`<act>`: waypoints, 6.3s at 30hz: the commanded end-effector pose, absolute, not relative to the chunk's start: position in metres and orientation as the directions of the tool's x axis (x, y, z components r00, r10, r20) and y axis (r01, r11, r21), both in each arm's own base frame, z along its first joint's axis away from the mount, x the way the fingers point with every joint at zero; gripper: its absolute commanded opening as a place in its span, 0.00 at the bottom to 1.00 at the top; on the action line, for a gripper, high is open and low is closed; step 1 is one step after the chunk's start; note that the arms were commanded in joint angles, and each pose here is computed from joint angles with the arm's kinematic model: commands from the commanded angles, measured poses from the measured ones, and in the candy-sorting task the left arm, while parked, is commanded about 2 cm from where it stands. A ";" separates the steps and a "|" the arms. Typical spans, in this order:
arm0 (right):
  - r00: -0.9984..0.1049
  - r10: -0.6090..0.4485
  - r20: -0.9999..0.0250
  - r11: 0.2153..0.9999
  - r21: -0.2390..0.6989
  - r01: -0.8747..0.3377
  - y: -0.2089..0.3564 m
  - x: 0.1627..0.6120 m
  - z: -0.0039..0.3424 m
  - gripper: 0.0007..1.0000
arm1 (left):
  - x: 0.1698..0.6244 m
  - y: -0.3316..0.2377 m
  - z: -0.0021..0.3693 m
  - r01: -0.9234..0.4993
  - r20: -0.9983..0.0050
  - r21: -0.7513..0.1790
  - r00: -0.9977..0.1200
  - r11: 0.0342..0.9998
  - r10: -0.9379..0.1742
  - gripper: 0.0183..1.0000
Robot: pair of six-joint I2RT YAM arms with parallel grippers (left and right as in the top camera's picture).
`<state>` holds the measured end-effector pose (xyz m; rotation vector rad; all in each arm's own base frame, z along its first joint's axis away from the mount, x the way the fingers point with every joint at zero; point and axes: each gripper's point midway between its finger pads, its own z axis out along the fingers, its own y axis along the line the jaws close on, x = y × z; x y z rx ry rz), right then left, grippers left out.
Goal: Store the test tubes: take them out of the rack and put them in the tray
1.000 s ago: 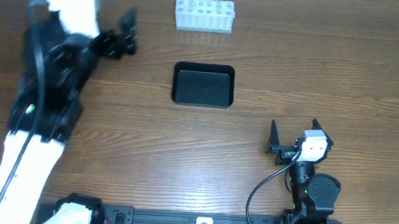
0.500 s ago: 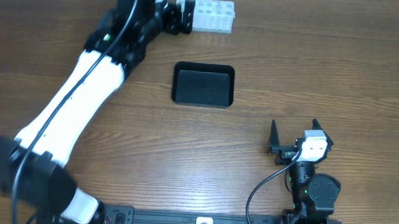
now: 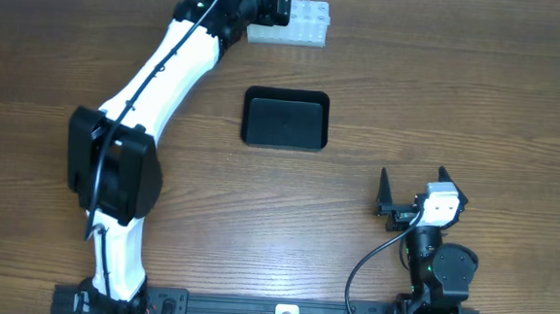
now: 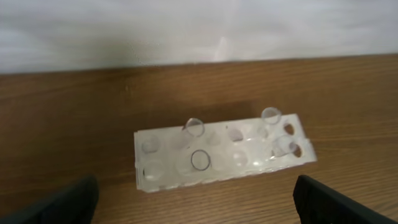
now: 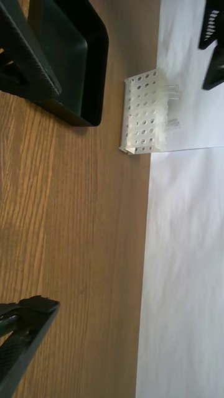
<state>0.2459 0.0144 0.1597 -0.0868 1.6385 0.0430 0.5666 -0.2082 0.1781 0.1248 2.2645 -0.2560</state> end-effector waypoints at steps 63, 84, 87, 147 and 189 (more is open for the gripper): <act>-0.067 -0.026 -0.997 0.996 -0.020 -0.092 0.016 0.246 0.158 0.99 | 0.604 -0.230 0.102 0.221 -0.727 -0.073 -0.679 0.973 0.100 0.58; -0.067 -0.026 -0.997 0.996 -0.020 -0.092 0.016 0.246 0.158 0.99 | 0.604 -0.231 0.105 0.220 -0.729 -0.076 -0.677 0.973 0.096 0.15; -0.067 -0.026 -0.997 0.996 -0.020 -0.092 0.016 0.246 0.158 0.99 | 0.606 -0.231 0.109 0.220 -0.735 -0.077 -0.672 0.972 0.094 0.11; -0.067 -0.026 -0.997 0.996 -0.020 -0.092 0.016 0.246 0.158 0.99 | 0.413 -0.213 0.166 0.122 -0.217 -0.170 -0.973 0.978 0.084 0.02; -0.068 -0.026 -0.997 0.996 -0.020 -0.092 0.016 0.246 0.158 0.99 | 0.410 -0.223 0.028 0.076 0.077 -0.142 -0.993 0.987 0.087 0.02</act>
